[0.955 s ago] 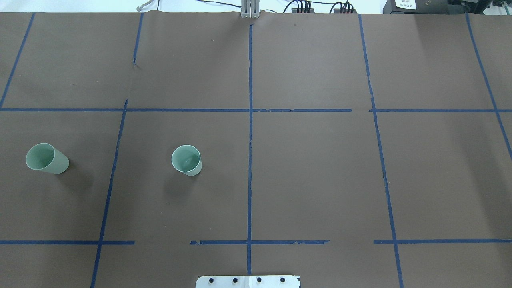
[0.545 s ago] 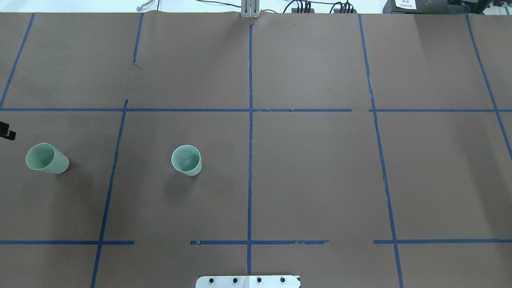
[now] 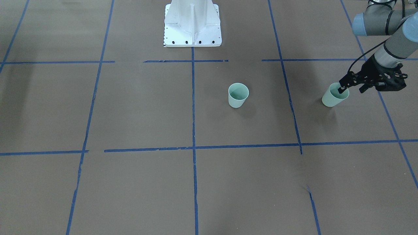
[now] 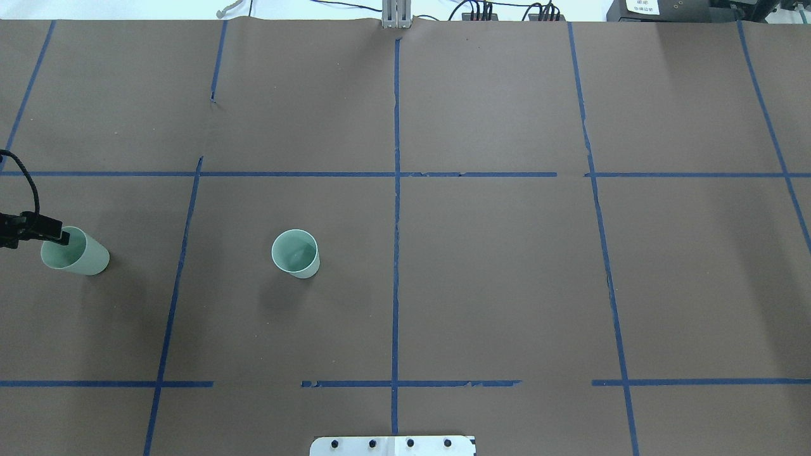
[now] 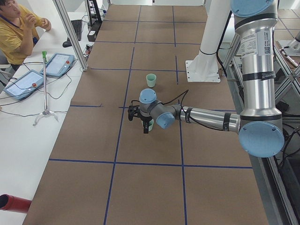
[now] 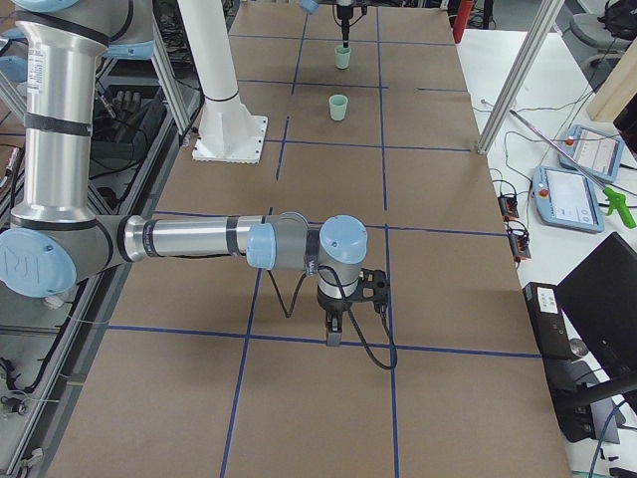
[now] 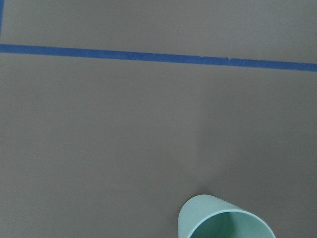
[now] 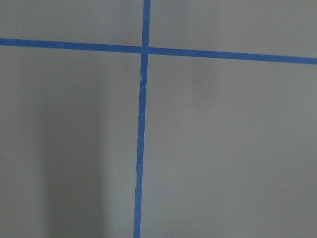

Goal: Stack cups
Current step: 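Move the left gripper down onto the outer pale green cup, then grasp the cup with the left gripper and carry it over the other cup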

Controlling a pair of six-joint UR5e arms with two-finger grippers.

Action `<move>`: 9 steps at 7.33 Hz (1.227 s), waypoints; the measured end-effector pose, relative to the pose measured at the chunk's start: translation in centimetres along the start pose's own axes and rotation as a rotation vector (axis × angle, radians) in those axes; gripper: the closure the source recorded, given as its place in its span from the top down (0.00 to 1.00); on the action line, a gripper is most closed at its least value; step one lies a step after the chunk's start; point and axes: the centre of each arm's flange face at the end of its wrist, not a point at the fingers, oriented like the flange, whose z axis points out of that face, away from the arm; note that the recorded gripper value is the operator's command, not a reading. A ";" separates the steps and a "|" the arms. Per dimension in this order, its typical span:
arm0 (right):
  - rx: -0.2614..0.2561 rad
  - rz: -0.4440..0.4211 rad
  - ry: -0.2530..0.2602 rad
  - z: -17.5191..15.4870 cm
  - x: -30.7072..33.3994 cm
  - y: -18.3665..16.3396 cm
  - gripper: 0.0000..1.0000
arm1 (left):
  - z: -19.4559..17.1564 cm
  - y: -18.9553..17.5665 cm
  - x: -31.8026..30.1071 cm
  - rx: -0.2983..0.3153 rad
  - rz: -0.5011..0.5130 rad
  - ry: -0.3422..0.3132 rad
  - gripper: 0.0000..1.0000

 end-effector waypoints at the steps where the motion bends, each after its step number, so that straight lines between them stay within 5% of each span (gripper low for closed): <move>1: 0.000 0.000 0.000 0.0 0.0 0.0 1.00 | 0.4 0.2 0.0 -0.010 -0.004 -0.001 0.00; 6: 0.000 0.000 0.000 0.0 0.0 0.0 1.00 | -1.5 -0.1 2.1 0.019 0.002 0.029 0.00; 9: 0.000 0.000 0.000 0.0 0.0 0.0 1.00 | -7.1 -2.6 11.7 0.081 -0.120 0.075 0.00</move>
